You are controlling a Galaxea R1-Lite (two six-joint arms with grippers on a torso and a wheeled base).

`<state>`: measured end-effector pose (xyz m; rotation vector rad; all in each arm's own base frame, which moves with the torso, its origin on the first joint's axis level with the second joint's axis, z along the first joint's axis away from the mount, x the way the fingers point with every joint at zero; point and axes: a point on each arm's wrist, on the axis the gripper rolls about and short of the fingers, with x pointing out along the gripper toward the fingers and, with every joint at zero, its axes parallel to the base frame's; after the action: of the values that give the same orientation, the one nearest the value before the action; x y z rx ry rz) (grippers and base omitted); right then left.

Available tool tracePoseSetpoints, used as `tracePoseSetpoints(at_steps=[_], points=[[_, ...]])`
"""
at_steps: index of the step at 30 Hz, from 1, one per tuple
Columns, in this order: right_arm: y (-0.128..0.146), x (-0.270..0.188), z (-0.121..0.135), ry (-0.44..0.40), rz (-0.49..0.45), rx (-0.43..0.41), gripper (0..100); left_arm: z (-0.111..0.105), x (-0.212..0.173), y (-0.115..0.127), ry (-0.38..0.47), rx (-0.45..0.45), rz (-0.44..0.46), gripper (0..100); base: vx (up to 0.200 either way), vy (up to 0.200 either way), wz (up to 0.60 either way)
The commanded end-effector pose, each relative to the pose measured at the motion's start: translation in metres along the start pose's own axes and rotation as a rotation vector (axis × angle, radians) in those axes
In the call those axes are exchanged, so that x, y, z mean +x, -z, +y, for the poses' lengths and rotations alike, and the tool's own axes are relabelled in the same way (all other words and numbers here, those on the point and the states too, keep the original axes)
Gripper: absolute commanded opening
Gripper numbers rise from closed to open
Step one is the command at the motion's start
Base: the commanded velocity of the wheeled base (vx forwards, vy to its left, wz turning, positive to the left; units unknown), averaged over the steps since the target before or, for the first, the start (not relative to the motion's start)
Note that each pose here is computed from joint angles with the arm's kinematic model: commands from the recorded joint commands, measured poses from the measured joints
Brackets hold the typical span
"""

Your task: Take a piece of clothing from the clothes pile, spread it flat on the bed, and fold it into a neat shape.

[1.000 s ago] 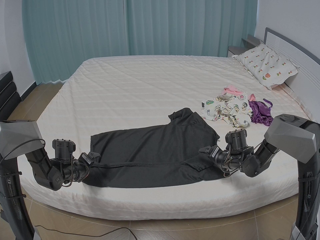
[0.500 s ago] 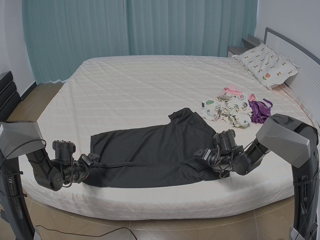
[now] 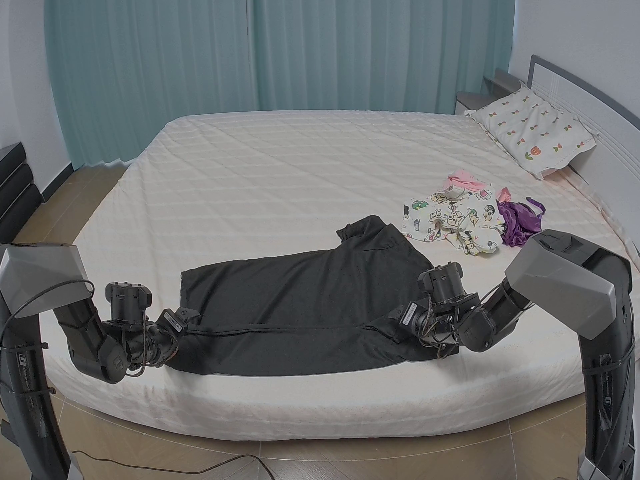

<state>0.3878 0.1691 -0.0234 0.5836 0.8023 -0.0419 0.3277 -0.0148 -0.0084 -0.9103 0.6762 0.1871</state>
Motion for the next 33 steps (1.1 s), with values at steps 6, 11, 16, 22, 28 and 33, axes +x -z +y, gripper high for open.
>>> tracePoseSetpoints(at_steps=[6, 11, 16, 22, 28, 33], points=[[-0.004, -0.004, 0.0, 0.033, -0.002, -0.002, 0, 0.001, 0.0, 0.001, 0.008, -0.001, -0.006, 100, 0.0, 0.0, 0.0], [-0.007, -0.019, 0.004, 0.022, -0.013, -0.004, 0, 0.002, -0.001, 0.003, 0.003, 0.001, 0.002, 100, 0.0, 0.0, 0.0], [-0.005, -0.033, 0.005, 0.02, -0.003, -0.014, 0, 0.002, -0.002, 0.004, 0.0, 0.001, 0.002, 100, 0.0, 0.0, 0.0], [0.001, -0.05, 0.009, 0.006, 0.006, -0.03, 0, 0.003, -0.002, 0.004, -0.001, 0.0, 0.005, 100, 0.0, 0.0, 0.0], [0.012, -0.07, 0.012, -0.002, 0.028, -0.058, 0, 0.004, -0.003, 0.005, -0.007, 0.001, 0.007, 100, 0.0, 0.0, 0.0], [0.026, -0.076, 0.005, 0.027, 0.062, -0.081, 0, 0.004, -0.003, 0.005, -0.007, 0.001, 0.01, 100, 0.0, 0.0, 0.0]])
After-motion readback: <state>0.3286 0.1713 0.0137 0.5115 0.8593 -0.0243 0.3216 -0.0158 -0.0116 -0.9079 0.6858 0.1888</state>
